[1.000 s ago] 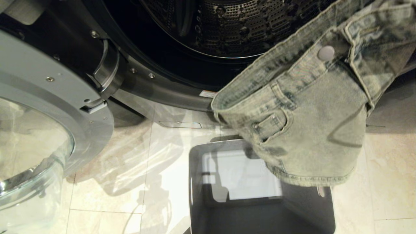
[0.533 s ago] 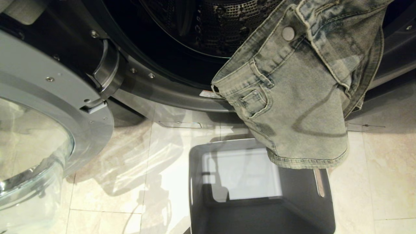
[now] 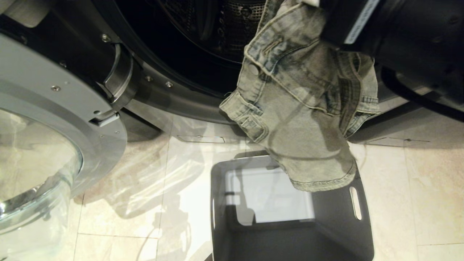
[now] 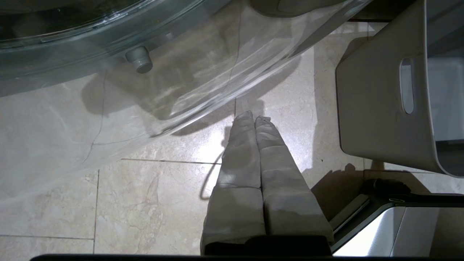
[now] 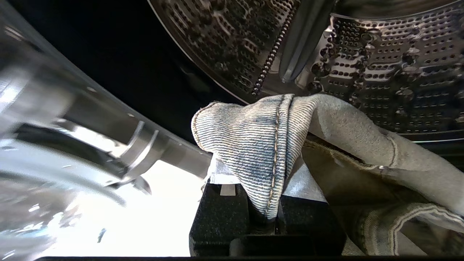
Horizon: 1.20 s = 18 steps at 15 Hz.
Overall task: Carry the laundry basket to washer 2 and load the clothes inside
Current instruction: Place the clothes into the washing machine
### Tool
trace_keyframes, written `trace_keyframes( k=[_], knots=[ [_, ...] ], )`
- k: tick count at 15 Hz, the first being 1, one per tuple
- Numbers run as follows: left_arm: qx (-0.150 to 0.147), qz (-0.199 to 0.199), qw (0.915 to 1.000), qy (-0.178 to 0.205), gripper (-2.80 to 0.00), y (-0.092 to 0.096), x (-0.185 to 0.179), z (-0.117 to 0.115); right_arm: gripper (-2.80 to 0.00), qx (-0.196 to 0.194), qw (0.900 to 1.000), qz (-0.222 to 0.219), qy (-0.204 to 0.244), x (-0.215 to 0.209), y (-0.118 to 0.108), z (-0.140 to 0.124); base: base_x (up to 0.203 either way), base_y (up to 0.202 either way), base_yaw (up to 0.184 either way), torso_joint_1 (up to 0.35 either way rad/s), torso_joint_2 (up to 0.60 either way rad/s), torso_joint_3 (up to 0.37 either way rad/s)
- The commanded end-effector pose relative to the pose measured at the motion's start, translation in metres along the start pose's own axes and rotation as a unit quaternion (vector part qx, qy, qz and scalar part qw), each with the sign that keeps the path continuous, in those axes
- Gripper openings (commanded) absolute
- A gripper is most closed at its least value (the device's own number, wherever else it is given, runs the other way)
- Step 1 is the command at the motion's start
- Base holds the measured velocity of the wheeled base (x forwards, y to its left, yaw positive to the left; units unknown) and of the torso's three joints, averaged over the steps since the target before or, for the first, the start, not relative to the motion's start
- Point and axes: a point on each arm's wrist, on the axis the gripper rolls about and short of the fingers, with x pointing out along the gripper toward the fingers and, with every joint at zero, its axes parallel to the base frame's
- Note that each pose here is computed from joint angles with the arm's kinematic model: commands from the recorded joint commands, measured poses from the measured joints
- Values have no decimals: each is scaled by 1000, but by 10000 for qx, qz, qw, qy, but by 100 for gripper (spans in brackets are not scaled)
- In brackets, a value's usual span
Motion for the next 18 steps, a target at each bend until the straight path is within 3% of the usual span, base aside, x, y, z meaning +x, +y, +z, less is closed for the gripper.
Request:
trace_keyframes(
  k=[1, 4, 9, 14, 18],
  knots=[
    [-4, 2, 10000, 5, -280, 0, 0, 0, -280, -172, 9997, -91, 162, 24, 16, -37, 0, 0, 0, 0, 0, 0],
    [-4, 2, 10000, 5, -280, 0, 0, 0, -280, -382, 9977, -512, -215, 50, 21, -61, 0, 0, 0, 0, 0, 0],
    [-4, 2, 10000, 5, -280, 0, 0, 0, -280, -695, 9816, -1489, -973, 108, -14, -62, 0, 0, 0, 0, 0, 0],
    [-4, 2, 10000, 5, -280, 0, 0, 0, -280, -844, 9647, -1917, -1599, 143, -34, -42, 0, 0, 0, 0, 0, 0],
    [-4, 2, 10000, 5, -280, 0, 0, 0, -280, -931, 9531, -2031, -2042, 133, -39, -19, 0, 0, 0, 0, 0, 0]
  ],
)
